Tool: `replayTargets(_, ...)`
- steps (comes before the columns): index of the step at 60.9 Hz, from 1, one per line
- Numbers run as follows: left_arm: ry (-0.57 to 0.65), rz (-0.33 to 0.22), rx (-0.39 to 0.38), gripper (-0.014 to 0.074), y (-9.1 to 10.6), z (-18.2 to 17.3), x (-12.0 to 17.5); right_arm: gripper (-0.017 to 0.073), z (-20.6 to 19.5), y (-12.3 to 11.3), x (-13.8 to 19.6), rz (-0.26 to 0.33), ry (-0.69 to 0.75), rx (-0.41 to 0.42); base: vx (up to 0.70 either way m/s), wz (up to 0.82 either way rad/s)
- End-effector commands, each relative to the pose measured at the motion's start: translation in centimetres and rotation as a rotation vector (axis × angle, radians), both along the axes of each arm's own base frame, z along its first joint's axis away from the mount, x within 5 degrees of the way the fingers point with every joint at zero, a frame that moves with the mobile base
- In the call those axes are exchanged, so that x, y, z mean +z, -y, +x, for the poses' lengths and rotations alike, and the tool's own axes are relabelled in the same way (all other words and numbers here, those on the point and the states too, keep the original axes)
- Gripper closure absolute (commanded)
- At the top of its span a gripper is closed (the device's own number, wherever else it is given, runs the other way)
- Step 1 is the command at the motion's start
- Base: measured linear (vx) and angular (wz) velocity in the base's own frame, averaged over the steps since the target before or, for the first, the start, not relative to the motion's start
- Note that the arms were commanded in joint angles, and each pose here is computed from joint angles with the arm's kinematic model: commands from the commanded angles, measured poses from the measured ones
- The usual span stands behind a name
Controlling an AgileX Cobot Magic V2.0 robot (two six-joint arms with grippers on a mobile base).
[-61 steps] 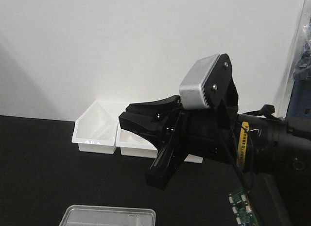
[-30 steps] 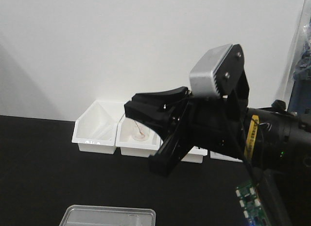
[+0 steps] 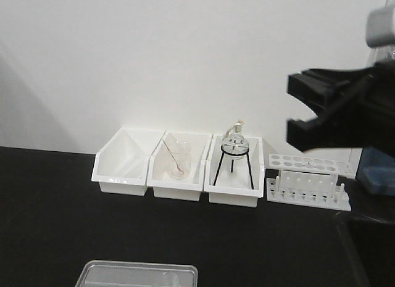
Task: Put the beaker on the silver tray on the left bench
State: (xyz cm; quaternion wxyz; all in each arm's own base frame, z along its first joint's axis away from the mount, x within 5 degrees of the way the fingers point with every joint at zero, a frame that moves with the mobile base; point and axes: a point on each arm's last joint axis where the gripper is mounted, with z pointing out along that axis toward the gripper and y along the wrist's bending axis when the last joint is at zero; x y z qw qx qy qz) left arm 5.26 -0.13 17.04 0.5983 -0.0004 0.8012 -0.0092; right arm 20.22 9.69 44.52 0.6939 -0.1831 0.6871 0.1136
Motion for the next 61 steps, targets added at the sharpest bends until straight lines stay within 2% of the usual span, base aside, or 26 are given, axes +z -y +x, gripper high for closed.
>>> replayTargets(1, 0.065, -0.005, -0.001, 0.0592, 0.0, 0.2, 0.1, 0.0575, -2.2, 2.4, 0.3, 0.017, 0.135, -0.045, 0.0, 0.0)
replayTargets(5, 0.065, -0.005, -0.001, 0.0592, 0.0, 0.2, 0.1, 0.0575, -3.7, 4.3, -2.0, 0.09, 0.202, -0.098, 0.0, 0.0)
replayTargets(8, 0.065, -0.005, -0.001, 0.0592, 0.0, 0.2, 0.1, 0.0575, -5.0, 5.4, -3.9, 0.119, 0.249, -0.133, 0.0, 0.0)
replayTargets(13, 0.065, -0.005, -0.001, 0.0592, 0.0, 0.2, 0.1, 0.0575, -7.0, 7.1, -7.9, 0.107, 0.26, -0.209, 0.0, 0.0)
replayTargets(20, 0.065, -0.005, -0.001, 0.0592, 0.0, 0.2, 0.1, 0.0575, -9.7, 8.3, -13.6, 0.078, 0.178, -0.285, 0.0, 0.0)
replayTargets(27, 0.065, -0.005, -0.001, 0.0592, 0.0, 0.2, 0.1, 0.0575, -12.4, 8.7, -18.4, 0.061, 0.122, -0.299, 0.0, 0.0)
replayTargets(36, 0.065, -0.005, -0.001, 0.0592, 0.0, 0.2, 0.1, 0.0575, -14.7, 9.0, -23.9, 0.065, 0.147, -0.31, 0.0, 0.0)
replayTargets(42, 0.066, -0.01, -0.001, 0.0592, 0.0, 0.2, 0.1, 0.0575, -14.5, 9.2, -24.6, 0.034, 0.021, -0.331, 0.0, 0.0)
replayTargets(61, 0.067, -0.011, -0.001, 0.0592, 0.0, 0.2, 0.1, 0.0574, -14.4, 9.2, -25.0, 0.029, -0.014, -0.334, 0.0, 0.0)
